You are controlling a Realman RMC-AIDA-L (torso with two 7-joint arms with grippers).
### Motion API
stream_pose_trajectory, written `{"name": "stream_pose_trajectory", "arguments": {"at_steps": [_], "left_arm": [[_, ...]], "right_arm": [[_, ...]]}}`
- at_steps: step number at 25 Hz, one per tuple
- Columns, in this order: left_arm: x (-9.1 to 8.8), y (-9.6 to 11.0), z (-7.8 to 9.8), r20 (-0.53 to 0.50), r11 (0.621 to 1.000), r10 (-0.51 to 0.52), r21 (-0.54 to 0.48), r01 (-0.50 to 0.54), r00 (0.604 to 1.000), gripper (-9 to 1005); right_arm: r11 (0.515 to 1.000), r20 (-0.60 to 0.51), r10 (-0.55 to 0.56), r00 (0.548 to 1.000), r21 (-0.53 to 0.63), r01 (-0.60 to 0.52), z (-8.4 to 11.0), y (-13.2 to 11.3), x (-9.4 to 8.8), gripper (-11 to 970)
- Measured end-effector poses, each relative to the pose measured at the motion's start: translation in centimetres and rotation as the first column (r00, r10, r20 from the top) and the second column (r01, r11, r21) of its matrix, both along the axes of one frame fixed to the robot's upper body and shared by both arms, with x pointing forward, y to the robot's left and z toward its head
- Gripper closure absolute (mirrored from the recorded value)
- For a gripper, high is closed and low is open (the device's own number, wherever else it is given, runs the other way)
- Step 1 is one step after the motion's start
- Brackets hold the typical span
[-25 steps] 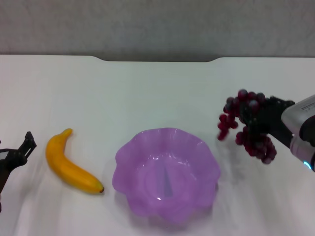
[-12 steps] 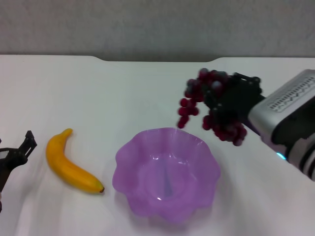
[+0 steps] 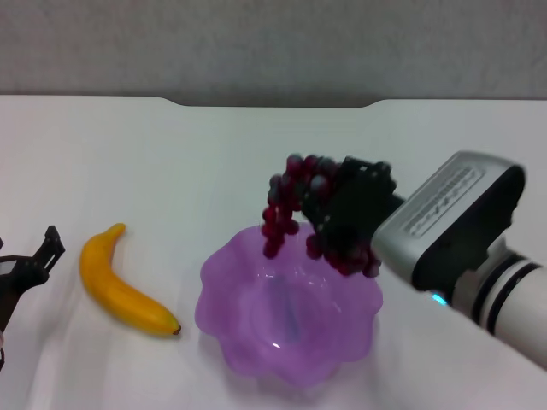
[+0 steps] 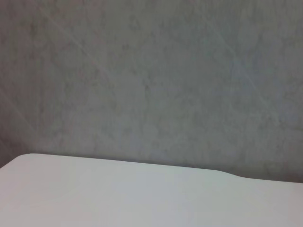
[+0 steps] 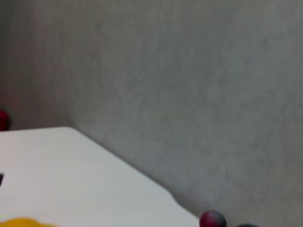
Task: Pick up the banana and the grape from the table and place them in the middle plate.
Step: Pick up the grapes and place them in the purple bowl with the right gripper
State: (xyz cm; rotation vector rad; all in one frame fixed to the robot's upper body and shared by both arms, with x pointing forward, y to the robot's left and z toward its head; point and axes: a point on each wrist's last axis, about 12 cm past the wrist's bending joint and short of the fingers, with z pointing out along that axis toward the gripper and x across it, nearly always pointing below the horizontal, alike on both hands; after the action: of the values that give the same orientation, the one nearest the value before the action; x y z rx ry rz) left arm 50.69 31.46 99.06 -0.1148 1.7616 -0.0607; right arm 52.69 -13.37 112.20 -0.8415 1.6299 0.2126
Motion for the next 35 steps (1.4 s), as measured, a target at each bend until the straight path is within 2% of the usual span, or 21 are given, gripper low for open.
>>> {"name": "stream_pose_trajectory", "arguments": {"at_steps": [9,20,29,35], "left_arm": [[0.0,0.0,0.0,-0.003,1.0,0.0,0.0,0.0,1.0,91],[0.0,0.0,0.0,-0.003,1.0,0.001,0.0,-0.001,1.0,92],[0.0,0.0,0.0,-0.003,1.0,0.001,0.0,-0.001,1.0,92],[0.0,0.1,-0.1,-0.005,1.0,0.004,0.002,-0.004,1.0,92]], "right_arm": [[0.999,-0.039,0.024,0.999,-0.028,-0.025,-2.0,0.6,0.0,578],[0.999,-0.19,-0.026,0.982,-0.052,0.017,-5.9,-0.5,0.7,583],[0.996,-0.256,-0.03,0.966,-0.084,0.008,-6.9,-0.6,1.4,593],[0.995,-0.286,-0.03,0.958,-0.097,0.002,-7.5,-0.7,1.1,610]]}}
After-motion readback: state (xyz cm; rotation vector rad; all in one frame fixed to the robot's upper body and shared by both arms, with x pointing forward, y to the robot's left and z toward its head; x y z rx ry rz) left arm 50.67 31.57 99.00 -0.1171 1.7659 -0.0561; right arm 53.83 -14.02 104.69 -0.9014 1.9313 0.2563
